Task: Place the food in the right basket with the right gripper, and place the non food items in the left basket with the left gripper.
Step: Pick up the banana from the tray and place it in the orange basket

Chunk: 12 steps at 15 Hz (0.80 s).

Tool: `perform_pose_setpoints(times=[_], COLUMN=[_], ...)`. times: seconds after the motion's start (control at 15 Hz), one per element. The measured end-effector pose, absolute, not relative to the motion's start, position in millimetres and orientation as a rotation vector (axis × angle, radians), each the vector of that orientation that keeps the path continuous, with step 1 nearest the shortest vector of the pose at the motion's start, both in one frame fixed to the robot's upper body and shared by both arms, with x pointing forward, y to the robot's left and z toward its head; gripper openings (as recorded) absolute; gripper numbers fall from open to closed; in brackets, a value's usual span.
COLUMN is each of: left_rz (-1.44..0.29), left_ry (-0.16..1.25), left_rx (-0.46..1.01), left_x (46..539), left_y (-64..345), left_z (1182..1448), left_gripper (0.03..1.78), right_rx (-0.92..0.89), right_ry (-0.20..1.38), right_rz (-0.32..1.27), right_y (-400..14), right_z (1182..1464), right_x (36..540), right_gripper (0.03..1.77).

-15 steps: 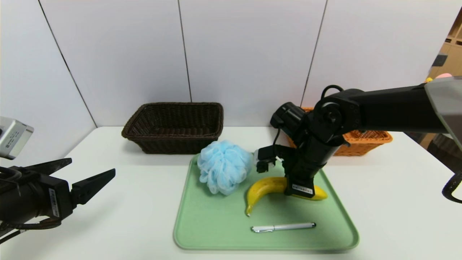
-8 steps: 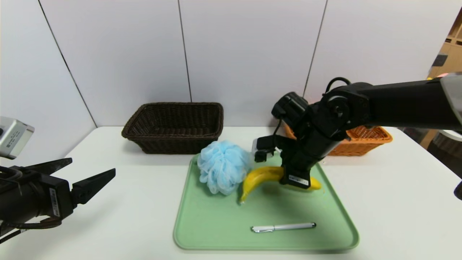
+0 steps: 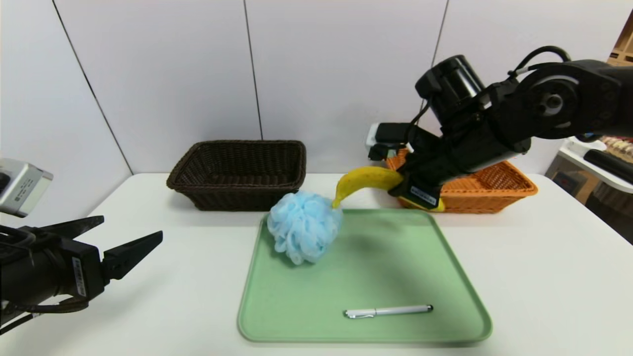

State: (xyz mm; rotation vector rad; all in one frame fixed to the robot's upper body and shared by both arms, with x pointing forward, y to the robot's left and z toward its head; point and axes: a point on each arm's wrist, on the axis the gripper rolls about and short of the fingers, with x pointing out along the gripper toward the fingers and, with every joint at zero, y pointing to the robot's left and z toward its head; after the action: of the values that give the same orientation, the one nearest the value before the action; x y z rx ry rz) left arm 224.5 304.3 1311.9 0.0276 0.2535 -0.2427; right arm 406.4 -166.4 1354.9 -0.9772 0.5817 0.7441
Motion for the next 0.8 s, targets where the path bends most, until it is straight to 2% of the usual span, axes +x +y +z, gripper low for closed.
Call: perform_pose_setpoints(times=[0.33,0.8], left_rz=[-0.261,-0.264], left_ry=[0.253,0.249], left_rx=[0.03,0.032], left_x=[225,225], left_y=[301,301], left_z=[1313,1313], left_gripper=[1.69,1.69], right_rx=[-0.963,-0.888], right_ry=[0.498,0.35], right_rz=[0.611,0.368], right_y=[-189,-239], right_z=[1373,1385], right_x=[403,429], right_gripper=[0.46,0.46])
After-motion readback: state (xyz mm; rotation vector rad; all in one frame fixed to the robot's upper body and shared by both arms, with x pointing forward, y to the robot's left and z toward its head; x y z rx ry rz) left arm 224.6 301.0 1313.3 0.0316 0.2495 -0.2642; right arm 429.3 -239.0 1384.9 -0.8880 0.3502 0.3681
